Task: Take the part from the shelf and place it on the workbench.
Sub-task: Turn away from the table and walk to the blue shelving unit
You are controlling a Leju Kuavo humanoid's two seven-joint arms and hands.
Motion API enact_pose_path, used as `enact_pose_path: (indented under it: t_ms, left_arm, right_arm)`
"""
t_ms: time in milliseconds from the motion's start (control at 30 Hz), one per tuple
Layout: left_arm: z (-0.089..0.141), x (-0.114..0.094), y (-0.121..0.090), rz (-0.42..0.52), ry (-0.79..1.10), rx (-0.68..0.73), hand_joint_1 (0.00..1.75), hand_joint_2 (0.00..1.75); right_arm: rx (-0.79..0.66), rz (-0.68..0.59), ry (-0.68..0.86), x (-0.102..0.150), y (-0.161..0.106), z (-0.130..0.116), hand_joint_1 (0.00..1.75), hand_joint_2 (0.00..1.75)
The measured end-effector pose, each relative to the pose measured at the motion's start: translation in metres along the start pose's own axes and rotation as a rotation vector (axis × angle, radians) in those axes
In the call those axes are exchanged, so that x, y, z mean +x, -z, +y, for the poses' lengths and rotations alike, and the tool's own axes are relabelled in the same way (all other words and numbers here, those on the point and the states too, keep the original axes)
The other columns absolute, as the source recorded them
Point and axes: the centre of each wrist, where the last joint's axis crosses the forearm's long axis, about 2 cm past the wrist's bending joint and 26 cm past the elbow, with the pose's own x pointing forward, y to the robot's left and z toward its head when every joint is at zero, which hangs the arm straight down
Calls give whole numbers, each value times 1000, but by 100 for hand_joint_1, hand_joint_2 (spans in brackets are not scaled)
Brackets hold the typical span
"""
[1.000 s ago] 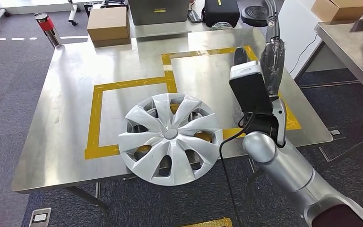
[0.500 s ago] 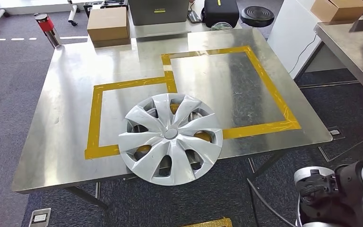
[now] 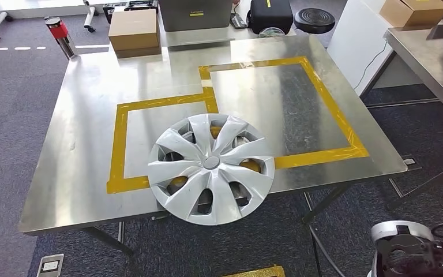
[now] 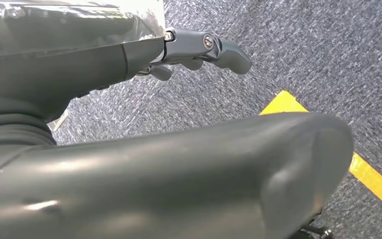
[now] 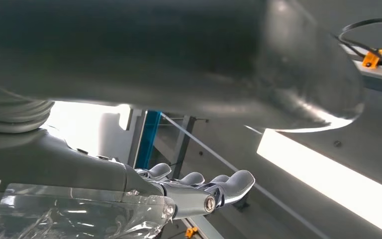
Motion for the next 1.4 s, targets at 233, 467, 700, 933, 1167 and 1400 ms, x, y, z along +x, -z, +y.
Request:
enact_pose_path:
  t_ms: [233, 467, 700, 933, 1167, 1400]
  left_arm:
    - [0, 0, 0, 1, 0, -3, 0, 0]
    - [1, 1, 1, 0, -1, -4, 0, 0]
    - [2, 0, 1, 3, 1, -5, 0, 0]
    - [4, -1, 2, 5, 3, -2, 0, 0]
    - [4, -2, 1, 9, 9, -10, 0, 0]
    - [4, -2, 1, 13, 16, -12, 0, 0]
  right_arm:
    - [0, 9, 3, 2, 0, 0, 0, 0]
    - [3, 11, 11, 3, -1, 1, 0, 0]
    - [1, 10, 15, 4, -1, 2, 0, 0]
    - [-1, 10, 16, 4, -1, 2, 0, 0]
    - [-3, 31, 26, 4, -4, 1, 0, 0]
    - [-7, 40, 30, 3, -5, -1, 0, 0]
